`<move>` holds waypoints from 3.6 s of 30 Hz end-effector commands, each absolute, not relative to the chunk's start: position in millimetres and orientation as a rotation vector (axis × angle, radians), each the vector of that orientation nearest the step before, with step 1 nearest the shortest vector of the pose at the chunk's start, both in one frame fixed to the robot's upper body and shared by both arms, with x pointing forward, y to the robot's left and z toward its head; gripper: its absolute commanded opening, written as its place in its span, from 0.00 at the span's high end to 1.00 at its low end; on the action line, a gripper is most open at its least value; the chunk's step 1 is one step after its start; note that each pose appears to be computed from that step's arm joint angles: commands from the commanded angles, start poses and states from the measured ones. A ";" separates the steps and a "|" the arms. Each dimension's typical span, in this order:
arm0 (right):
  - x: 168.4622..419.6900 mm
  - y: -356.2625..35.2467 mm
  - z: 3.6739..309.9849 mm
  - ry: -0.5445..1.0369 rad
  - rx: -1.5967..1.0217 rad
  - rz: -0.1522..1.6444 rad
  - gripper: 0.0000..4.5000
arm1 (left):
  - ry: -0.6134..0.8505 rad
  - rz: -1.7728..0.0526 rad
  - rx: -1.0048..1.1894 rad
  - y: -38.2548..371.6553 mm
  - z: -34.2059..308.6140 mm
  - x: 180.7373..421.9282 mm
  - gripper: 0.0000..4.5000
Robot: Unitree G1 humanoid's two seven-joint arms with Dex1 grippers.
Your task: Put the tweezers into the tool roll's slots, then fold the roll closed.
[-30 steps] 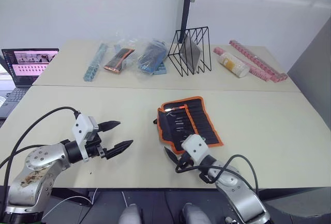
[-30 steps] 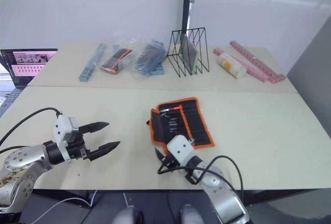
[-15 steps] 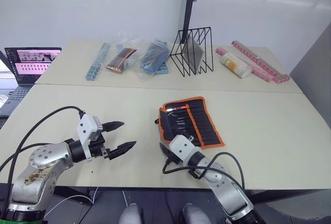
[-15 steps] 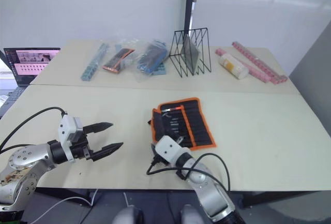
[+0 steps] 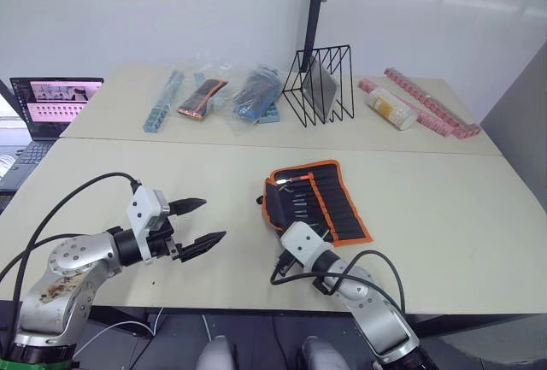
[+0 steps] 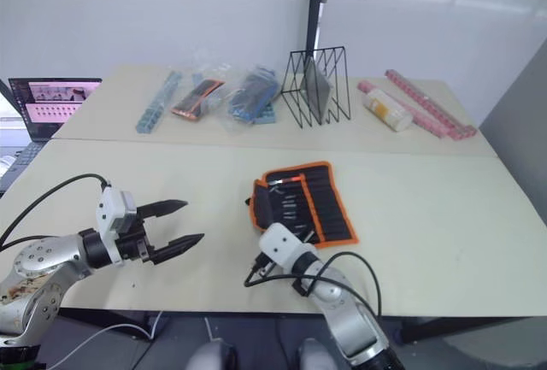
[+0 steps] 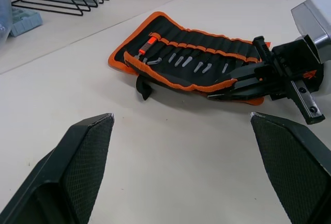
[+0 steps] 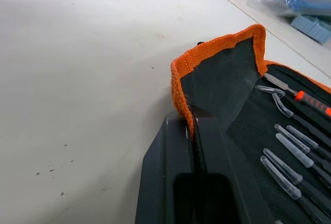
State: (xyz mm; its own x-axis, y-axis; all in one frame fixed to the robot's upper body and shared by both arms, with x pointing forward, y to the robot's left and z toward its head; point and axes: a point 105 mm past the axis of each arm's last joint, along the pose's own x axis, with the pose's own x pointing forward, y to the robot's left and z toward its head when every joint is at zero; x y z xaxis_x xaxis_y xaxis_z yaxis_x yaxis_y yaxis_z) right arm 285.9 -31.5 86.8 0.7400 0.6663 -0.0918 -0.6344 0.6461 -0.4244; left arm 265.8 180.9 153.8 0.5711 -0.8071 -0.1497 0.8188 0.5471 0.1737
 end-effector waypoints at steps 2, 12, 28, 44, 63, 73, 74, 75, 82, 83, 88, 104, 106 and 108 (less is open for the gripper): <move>265.9 -34.3 109.9 -0.167 -0.399 0.918 0.99 | 0.058 -1.090 0.324 175.6 155.8 267.2 0.00; 232.6 -66.6 92.6 -0.100 -0.519 1.230 0.99 | -0.022 -1.459 0.765 152.3 137.0 296.6 0.00; 227.0 -68.2 90.3 -0.084 -0.533 1.168 1.00 | -0.263 -1.698 0.993 94.9 138.6 334.2 0.06; 235.3 -76.0 91.0 -0.063 -0.537 1.104 1.00 | -0.229 -1.719 1.026 104.6 124.1 326.0 0.99; 248.9 -87.0 91.1 -0.047 -0.629 1.161 1.00 | -0.005 -1.572 0.860 142.5 112.5 266.2 0.99; 289.5 -98.6 101.4 -0.065 -0.812 1.277 1.00 | 0.186 -1.360 0.582 131.4 109.2 243.6 0.99; 293.5 -101.7 100.9 -0.056 -0.826 1.276 1.00 | 0.202 -1.335 0.553 129.2 109.1 244.6 0.99; 298.9 -105.0 100.7 -0.046 -0.836 1.269 1.00 | 0.220 -1.305 0.524 126.8 108.2 246.7 0.99; 315.3 -124.0 105.4 -0.015 -0.847 1.219 1.00 | 0.237 -1.210 0.435 110.5 116.0 270.2 0.99; 316.1 -127.6 106.1 -0.006 -0.841 1.210 1.00 | 0.231 -1.209 0.423 108.1 119.1 274.7 0.99; 315.9 -143.1 104.0 0.057 -0.807 1.180 1.00 | 0.208 -1.279 0.392 94.8 129.9 289.7 0.99; 315.2 -171.0 96.0 0.233 -0.669 1.073 1.00 | 0.285 -1.433 0.405 67.0 120.5 318.8 0.99; 313.3 -169.7 95.8 0.234 -0.650 1.069 1.00 | 0.276 -1.422 0.414 67.4 121.5 320.8 0.99; 310.5 -167.0 94.9 0.238 -0.634 1.075 0.94 | 0.267 -1.414 0.428 68.9 123.8 322.9 1.00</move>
